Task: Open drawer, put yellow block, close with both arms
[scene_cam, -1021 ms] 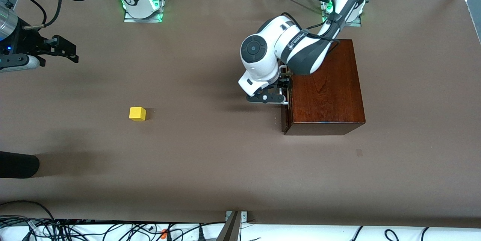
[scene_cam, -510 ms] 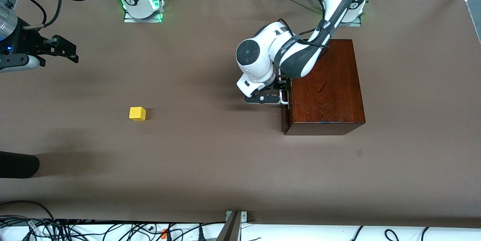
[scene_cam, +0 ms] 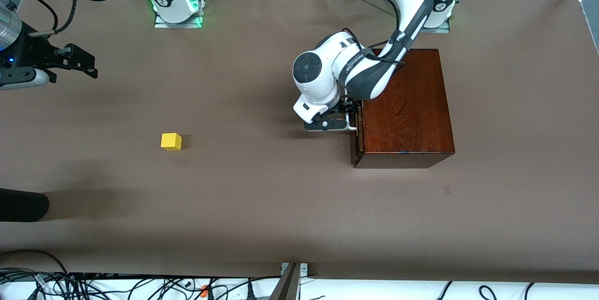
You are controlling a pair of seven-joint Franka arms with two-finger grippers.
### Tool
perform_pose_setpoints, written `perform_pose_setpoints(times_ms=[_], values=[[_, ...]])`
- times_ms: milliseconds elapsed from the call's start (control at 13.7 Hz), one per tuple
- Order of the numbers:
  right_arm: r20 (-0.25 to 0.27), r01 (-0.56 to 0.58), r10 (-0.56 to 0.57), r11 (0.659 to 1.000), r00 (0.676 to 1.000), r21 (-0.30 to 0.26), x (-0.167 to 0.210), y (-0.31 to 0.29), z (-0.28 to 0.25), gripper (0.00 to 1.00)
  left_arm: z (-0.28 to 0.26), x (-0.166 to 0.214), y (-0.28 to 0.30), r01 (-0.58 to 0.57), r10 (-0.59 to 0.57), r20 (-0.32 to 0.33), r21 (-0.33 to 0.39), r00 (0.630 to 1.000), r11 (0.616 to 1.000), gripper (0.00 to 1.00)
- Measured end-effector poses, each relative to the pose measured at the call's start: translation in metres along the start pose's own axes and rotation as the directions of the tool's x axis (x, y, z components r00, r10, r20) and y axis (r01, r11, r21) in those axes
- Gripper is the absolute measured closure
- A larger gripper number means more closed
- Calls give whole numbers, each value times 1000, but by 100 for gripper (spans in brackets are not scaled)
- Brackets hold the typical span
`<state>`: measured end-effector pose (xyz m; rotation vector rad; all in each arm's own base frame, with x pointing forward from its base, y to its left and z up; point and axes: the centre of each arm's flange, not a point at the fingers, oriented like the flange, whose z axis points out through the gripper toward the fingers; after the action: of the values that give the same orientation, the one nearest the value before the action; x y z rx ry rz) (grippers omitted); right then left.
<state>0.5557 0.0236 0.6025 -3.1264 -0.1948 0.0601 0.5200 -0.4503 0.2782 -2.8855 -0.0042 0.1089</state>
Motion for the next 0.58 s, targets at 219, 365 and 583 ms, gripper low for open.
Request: perform_pose_setpoints(times_ms=[219,365,583], values=[[0,0,0,1000,1000,0,0,0,0,0,-1,-1,5,21,-21,-12,-13,1000,1000,0],[0,-1,1,1000,1000,0,0,1,0,0,-2,-5,10,13,-14,-22,-13,1000,1000,0],[0,-2,2,1000,1000,0,0,1,0,0,-6,-5,20,20,-21,-30,-30,999,999,0]])
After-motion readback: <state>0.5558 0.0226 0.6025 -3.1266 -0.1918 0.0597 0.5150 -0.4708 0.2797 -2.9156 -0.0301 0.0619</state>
